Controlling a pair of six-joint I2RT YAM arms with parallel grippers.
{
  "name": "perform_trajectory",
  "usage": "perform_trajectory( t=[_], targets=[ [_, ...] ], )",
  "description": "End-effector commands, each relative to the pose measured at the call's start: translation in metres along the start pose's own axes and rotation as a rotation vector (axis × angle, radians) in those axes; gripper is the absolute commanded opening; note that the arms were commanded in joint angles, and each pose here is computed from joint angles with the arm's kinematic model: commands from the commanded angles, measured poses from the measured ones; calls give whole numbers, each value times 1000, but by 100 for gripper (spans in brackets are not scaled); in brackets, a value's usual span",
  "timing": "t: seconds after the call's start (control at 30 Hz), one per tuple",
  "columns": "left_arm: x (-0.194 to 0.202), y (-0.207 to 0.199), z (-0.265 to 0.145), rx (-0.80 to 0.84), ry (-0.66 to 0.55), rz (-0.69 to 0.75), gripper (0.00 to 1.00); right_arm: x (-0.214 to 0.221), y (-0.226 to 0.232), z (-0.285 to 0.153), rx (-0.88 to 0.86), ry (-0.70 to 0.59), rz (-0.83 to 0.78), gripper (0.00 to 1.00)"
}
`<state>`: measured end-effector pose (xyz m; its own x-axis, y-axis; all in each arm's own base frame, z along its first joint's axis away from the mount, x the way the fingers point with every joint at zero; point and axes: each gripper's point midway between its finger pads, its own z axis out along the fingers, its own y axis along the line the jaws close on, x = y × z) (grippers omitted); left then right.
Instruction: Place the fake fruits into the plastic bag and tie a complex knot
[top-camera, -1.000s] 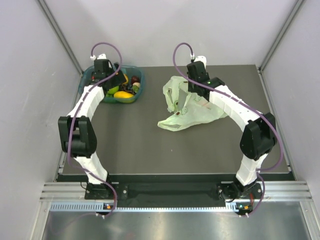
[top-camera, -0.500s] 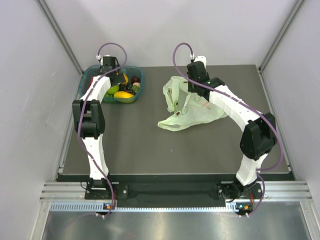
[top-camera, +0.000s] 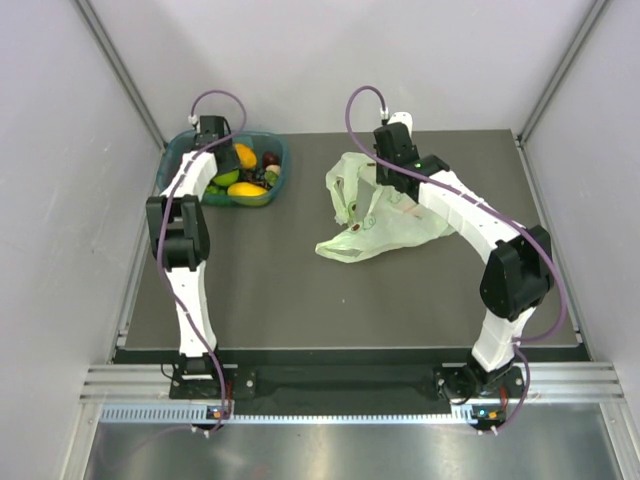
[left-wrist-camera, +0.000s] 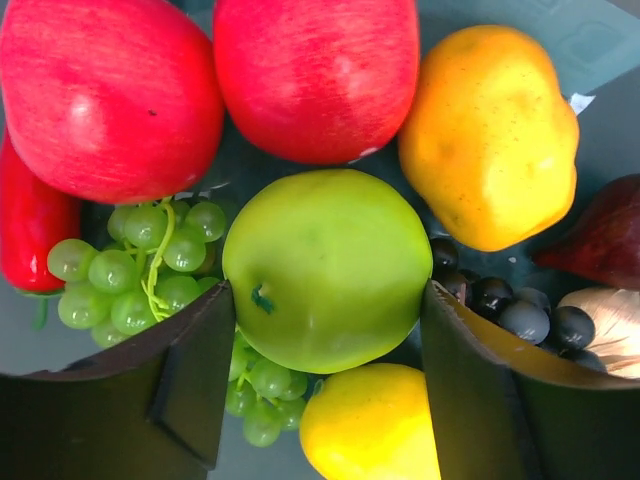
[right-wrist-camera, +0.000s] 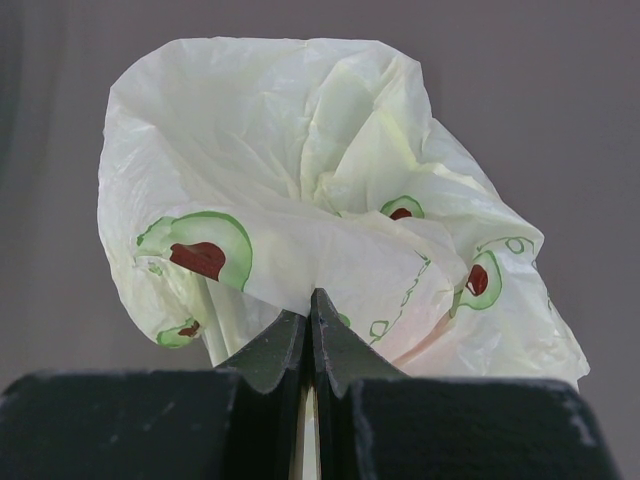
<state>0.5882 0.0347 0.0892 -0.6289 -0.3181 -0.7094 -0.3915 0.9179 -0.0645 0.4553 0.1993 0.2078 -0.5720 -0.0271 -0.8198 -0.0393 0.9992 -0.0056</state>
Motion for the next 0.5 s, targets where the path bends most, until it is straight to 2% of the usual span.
perform_trajectory(
  t=[0.0,0.17,0.23,0.27,0.33,0.47],
  targets=[
    [-16,-3,-9,60,-29,-30,56,-20,0,-7,-4,-60,19,0],
    [-45,-30,-59,260,-134,-91,53,-21,0,-7,-4,-63,20,0],
    [-54,-49,-91,397,-174,-124,52,-21,0,-8,-5,-63,20,0],
    [-36,-48,-93,419,-149,-136,52,-23,0,-8,-6,-67,23,0],
    [-54,-60,-133,529,-244,-163,52,-23,0,-9,-6,-67,23,0],
    [-33,-59,-165,598,-269,-167,50,-24,1,-10,-9,-68,20,0]
  ],
)
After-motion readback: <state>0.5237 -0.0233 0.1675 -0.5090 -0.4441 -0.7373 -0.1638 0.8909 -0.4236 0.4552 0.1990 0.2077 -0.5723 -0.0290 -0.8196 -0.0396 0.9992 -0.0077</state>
